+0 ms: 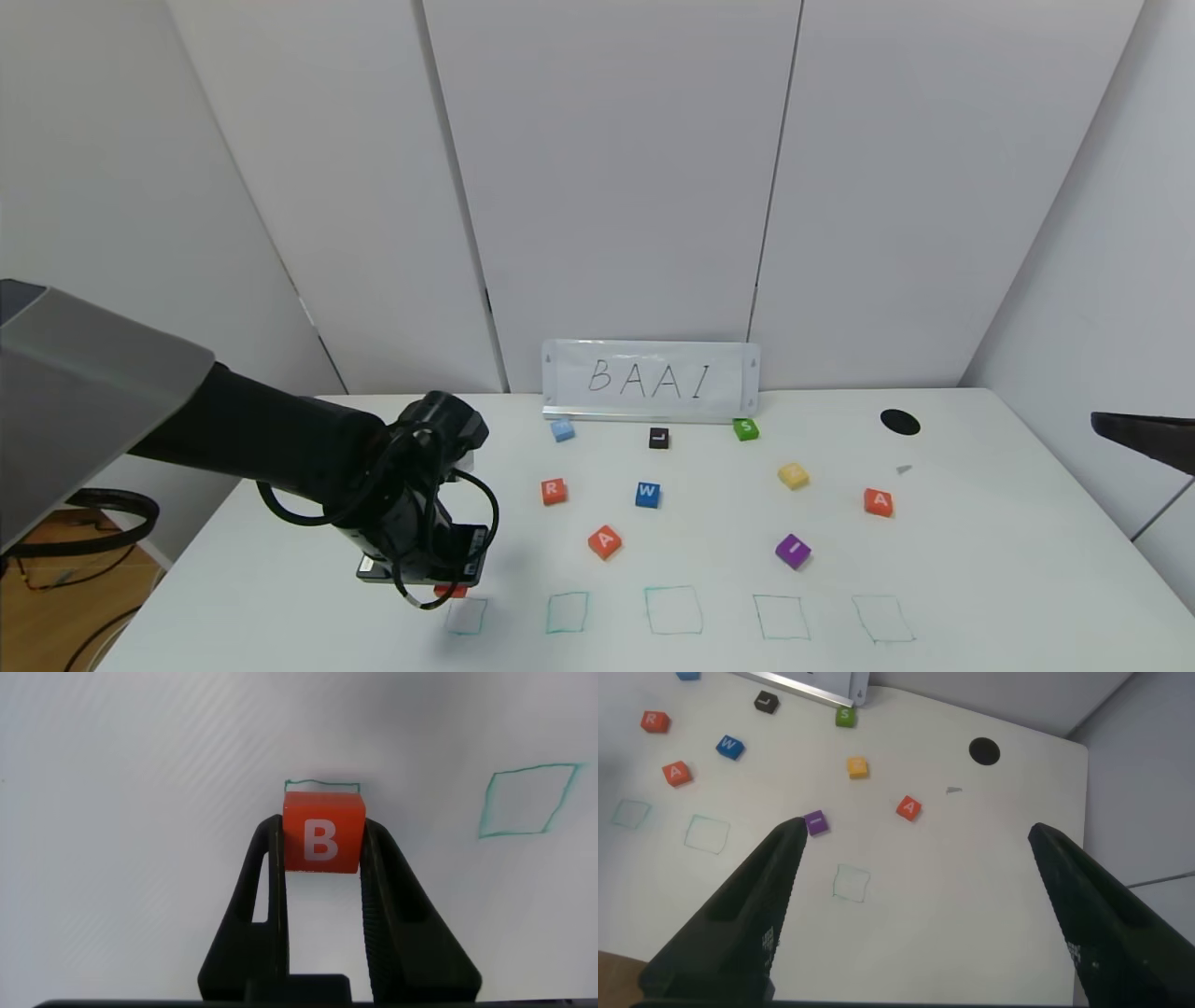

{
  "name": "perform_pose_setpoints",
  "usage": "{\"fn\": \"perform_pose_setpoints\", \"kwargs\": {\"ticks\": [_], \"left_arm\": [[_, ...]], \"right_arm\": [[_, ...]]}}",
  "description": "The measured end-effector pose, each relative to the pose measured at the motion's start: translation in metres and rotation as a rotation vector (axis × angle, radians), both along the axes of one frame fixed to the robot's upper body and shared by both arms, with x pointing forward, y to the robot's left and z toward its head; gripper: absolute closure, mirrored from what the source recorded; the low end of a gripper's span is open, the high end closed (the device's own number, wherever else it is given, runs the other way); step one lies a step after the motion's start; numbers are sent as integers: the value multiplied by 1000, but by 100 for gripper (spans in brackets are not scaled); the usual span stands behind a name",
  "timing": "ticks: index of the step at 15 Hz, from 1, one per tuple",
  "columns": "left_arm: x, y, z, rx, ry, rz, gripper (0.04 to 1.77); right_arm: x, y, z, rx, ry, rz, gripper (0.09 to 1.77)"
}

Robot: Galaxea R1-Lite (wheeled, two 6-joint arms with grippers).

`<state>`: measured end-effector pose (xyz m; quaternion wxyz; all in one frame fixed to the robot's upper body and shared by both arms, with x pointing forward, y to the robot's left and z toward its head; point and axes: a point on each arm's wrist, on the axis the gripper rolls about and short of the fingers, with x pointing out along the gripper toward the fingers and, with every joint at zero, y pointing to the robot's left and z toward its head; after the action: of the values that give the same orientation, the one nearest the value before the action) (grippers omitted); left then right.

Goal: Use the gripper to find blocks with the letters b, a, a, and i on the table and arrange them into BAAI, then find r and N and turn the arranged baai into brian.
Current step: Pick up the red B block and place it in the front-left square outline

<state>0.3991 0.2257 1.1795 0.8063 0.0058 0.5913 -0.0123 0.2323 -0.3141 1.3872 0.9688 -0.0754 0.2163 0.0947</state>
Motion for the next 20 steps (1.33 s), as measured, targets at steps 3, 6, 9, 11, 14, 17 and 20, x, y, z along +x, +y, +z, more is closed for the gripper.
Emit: {"fn": "perform_pose_setpoints", "kwargs": {"ticks": [3, 6, 9, 11, 14, 17, 20], "left_arm": [[-4, -2, -9, -2, -8, 0, 130], [-7, -1, -17, 7, 20, 4, 130], [-11, 0, -23, 15, 33, 16, 130], [-10, -1, -27, 30, 5, 22, 130], [-10, 0, -33, 40, 0, 32, 130], [-10, -1, -36, 41, 10, 37, 130], [-9, -2, -38, 36, 14, 38, 130]], "right_arm": [[0, 0, 0, -1, 0, -1, 15], [0, 0, 0, 0, 0, 2, 15], [0, 1, -1, -1, 3, 10, 15], [-1, 2, -1, 0, 4, 16, 15], [-1, 3, -2, 0, 6, 20, 15], [-1, 3, -2, 0, 7, 24, 15], [-1, 4, -3, -1, 9, 28, 15]]}}
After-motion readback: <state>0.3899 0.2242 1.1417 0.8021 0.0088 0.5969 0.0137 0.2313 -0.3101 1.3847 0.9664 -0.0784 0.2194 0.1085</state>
